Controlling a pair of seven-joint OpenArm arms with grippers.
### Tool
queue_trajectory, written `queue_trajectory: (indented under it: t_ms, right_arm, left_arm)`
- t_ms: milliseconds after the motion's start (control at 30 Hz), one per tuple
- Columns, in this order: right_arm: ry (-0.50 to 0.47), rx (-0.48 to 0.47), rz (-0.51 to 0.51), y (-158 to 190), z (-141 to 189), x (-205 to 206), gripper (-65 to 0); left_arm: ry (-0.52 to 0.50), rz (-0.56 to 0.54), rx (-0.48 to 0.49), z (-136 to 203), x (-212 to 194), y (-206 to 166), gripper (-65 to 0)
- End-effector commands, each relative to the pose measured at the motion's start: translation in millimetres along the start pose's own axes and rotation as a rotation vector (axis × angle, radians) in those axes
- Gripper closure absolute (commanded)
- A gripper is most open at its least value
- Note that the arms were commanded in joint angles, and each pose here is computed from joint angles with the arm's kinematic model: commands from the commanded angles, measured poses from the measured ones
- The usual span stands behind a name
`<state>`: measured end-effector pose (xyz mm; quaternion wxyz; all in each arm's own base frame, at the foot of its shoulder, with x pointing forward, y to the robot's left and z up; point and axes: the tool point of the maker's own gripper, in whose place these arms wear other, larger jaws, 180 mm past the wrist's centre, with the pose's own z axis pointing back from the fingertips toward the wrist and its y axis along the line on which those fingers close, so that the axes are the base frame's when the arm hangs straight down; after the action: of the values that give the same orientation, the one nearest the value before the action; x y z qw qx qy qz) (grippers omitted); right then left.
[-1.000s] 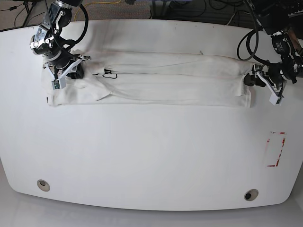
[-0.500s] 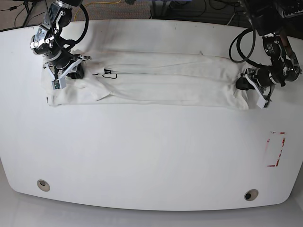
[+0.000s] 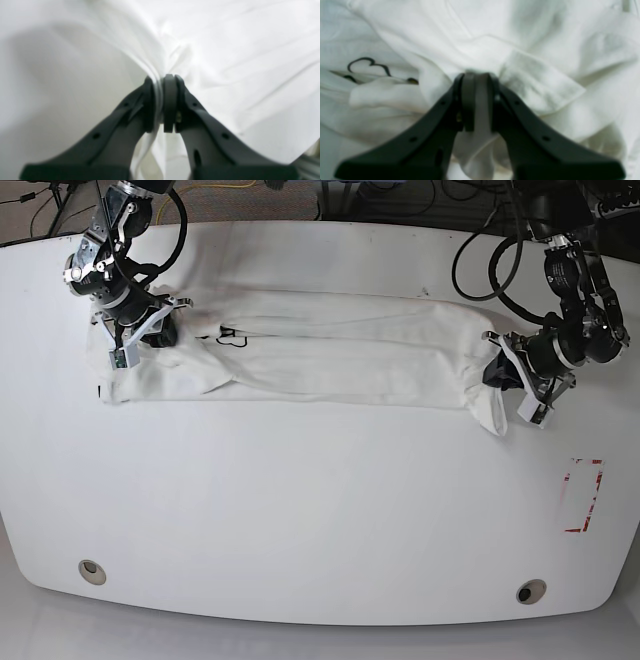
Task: Layout the t-shirt on the table in an organized manner, then fold the t-shirt properly
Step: 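Pinch the opposite shirt end with the left gripper, then drag the pinched end with the left gripper toward the shirt's middle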
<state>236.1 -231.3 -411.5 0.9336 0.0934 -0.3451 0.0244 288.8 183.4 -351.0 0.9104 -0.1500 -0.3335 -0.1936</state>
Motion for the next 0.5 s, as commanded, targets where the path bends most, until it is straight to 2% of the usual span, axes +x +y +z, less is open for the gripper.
queue_trajectory:
  t_ms: [0, 167, 300, 467]
  right_arm:
    - [-0.039, -0.006, 0.022, -3, 4, 13, -8.9]
    - [-0.041, -0.005, 0.021, -3, 4, 14, -8.7]
    - [-0.042, -0.005, 0.022, -3, 4, 15, -8.7]
    - [-0.043, -0.007, 0.024, -4, 4, 16, -8.7]
  left_arm:
    - [-0.067, -0.132, -0.015, 12, 30, -18, -1.9]
    - [-0.084, -0.275, -0.104, 6, 48, -66, -1.9]
    - [-0.083, -0.329, -0.169, -2, 52, -91, -2.1]
    - [-0.137, -0.364, -0.256, -14, 74, -129, -2.1]
